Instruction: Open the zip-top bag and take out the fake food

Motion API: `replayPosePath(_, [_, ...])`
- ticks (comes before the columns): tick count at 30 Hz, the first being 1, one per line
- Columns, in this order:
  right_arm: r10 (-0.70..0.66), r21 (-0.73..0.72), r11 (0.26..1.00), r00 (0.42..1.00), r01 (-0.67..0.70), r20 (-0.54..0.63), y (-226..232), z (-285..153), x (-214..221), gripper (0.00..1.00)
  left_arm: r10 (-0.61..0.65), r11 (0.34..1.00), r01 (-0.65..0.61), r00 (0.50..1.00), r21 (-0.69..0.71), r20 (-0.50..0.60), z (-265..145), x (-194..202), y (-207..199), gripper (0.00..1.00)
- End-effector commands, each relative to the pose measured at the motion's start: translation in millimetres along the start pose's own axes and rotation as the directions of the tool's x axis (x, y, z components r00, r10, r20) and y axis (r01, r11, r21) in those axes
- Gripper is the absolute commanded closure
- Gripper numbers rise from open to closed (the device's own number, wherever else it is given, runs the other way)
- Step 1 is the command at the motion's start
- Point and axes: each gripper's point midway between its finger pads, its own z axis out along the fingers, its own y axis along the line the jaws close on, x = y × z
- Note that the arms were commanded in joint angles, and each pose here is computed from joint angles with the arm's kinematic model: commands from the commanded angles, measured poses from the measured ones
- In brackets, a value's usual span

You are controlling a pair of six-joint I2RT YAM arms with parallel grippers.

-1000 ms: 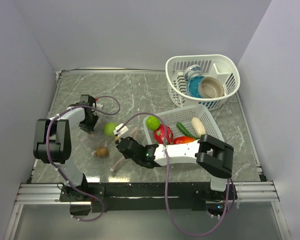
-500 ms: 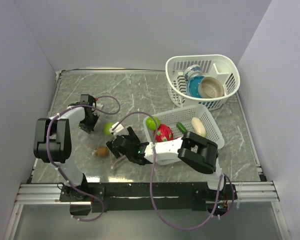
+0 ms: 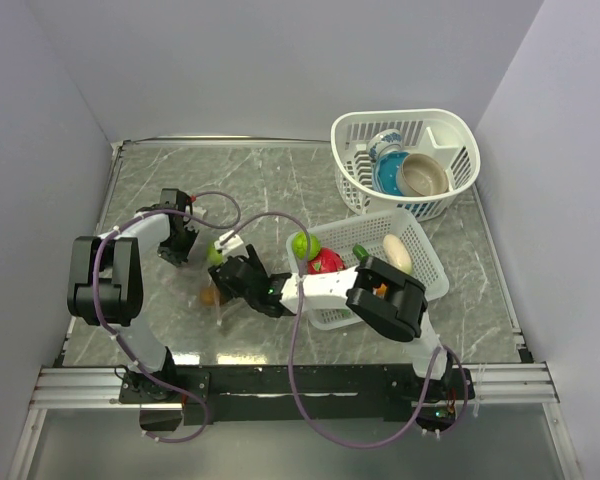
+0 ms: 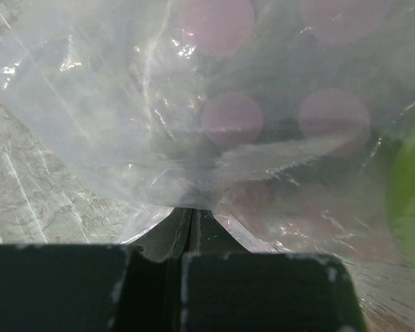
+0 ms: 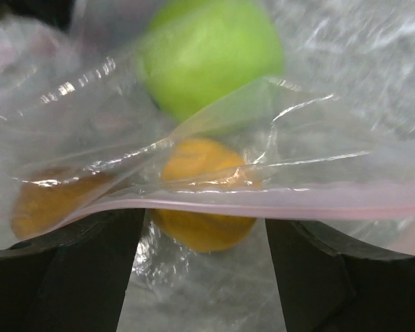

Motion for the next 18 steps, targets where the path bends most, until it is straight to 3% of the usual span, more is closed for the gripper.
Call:
replayPosePath(1, [0.047, -0.010, 0.999, 0.999, -0.047, -0.024, -3.4, -11.5, 7.8, 0.24, 0.001, 0.997, 0.003, 0.999, 0.071, -0.050, 1.4, 13.0, -13.5, 0.99])
replayPosePath(5, [0.046, 0.002, 0.999, 0.998, -0.046, -0.047, -8.3, -14.1, 18.4, 0.28, 0.000, 0.997, 0.003, 0.999, 0.073, -0.045, 0.7, 13.3, -14.7, 0.99])
replayPosePath(8, [0.056, -0.002, 0.998, 0.998, -0.056, -0.026, -11.5, -21.4, 13.6, 0.42, 0.002, 0.998, 0.000, 0.999, 0.065, -0.039, -1.9, 13.6, -13.8, 0.99])
replayPosePath(9, [0.074, -0.014, 0.997, 0.997, -0.074, 0.013, -11.1, -27.7, -1.1, 0.50, 0.003, 0.998, 0.000, 0.999, 0.061, -0.043, -1.5, 16.2, -13.2, 0.99])
replayPosePath(12, [0.098, -0.026, 0.995, 0.993, -0.096, 0.070, -14.5, -49.6, -25.3, 0.64, 0.012, 0.999, -0.010, 0.999, 0.045, -0.043, -1.2, 19.1, -10.4, 0.99])
replayPosePath(18, [0.152, -0.027, 0.988, 0.973, -0.149, 0.172, -42.6, -122.1, -66.0, 0.64, 0.013, 0.999, -0.011, 0.999, 0.033, -0.052, 2.1, 20.6, -7.0, 0.99])
